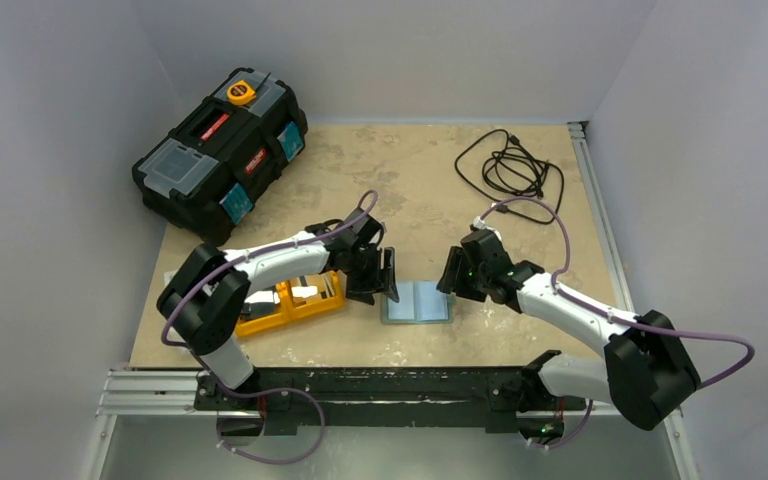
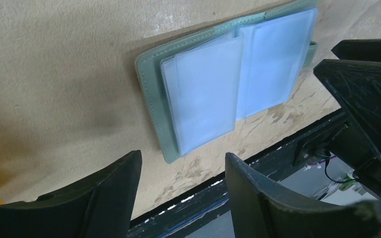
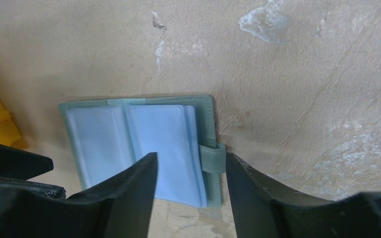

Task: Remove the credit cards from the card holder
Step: Close the card holder at the center of the board.

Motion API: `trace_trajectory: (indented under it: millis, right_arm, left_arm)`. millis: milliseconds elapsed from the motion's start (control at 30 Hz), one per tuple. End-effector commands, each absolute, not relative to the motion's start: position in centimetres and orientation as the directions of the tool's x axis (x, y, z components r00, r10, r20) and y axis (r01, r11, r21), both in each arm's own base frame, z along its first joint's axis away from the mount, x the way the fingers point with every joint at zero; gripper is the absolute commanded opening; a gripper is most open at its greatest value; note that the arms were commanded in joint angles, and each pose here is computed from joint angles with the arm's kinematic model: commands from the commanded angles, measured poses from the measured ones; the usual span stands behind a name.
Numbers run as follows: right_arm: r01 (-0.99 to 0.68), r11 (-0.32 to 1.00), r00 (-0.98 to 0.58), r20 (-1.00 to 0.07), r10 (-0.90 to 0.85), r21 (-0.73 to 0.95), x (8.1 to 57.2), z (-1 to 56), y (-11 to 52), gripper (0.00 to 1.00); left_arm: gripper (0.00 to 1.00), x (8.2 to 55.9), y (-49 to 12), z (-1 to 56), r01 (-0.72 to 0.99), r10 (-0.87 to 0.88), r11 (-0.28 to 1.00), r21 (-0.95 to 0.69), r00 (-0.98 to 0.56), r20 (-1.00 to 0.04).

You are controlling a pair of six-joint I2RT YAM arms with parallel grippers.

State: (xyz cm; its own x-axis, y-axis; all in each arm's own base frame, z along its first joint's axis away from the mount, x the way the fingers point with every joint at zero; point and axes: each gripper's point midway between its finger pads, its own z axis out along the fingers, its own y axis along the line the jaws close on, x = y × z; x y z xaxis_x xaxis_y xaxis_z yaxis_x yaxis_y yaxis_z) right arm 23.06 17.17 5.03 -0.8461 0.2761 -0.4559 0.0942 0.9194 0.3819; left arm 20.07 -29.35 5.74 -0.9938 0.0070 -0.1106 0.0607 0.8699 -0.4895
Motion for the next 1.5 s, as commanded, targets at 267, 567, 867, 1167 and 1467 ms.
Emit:
trace_trajectory:
  millis: [267, 567, 867, 1167, 1467]
  right_arm:
    - [0.150, 0.929, -0.836, -0.459, 0.302, 0.338, 22.7, 3.3, 15.9, 0.37]
    - [0.145, 0.930, -0.847, -0.443, 0.293, 0.337, 22.4, 2.2, 16.2, 0.30]
    - [0.125, 0.923, -0.858, -0.428, 0.284, 0.364, 21.9, 2.0, 17.3, 0.26]
    - [0.106, 0.909, -0.868, -0.408, 0.283, 0.404, 21.6, 2.0, 18.5, 0.25]
    - [0.088, 0.881, -0.882, -0.374, 0.286, 0.466, 21.3, 2.0, 20.2, 0.25]
  left_arm:
    - [0.55, 20.1, -31.2, 3.9, 0.040, 0.002, 0.846, -0.531, -0.997, -0.072]
    - [0.51, 20.1, -32.1, 3.7, 0.016, -0.013, 0.824, -0.567, -0.999, -0.048]
    - [0.49, 20.4, -33.4, 6.9, 0.031, -0.021, 0.766, -0.642, -0.997, -0.073]
    - [0.50, 20.9, -34.0, 10.0, 0.062, -0.022, 0.732, -0.678, -0.993, -0.115]
    - [0.50, 20.9, -35.3, 11.4, 0.090, -0.001, 0.708, -0.701, -0.992, -0.129]
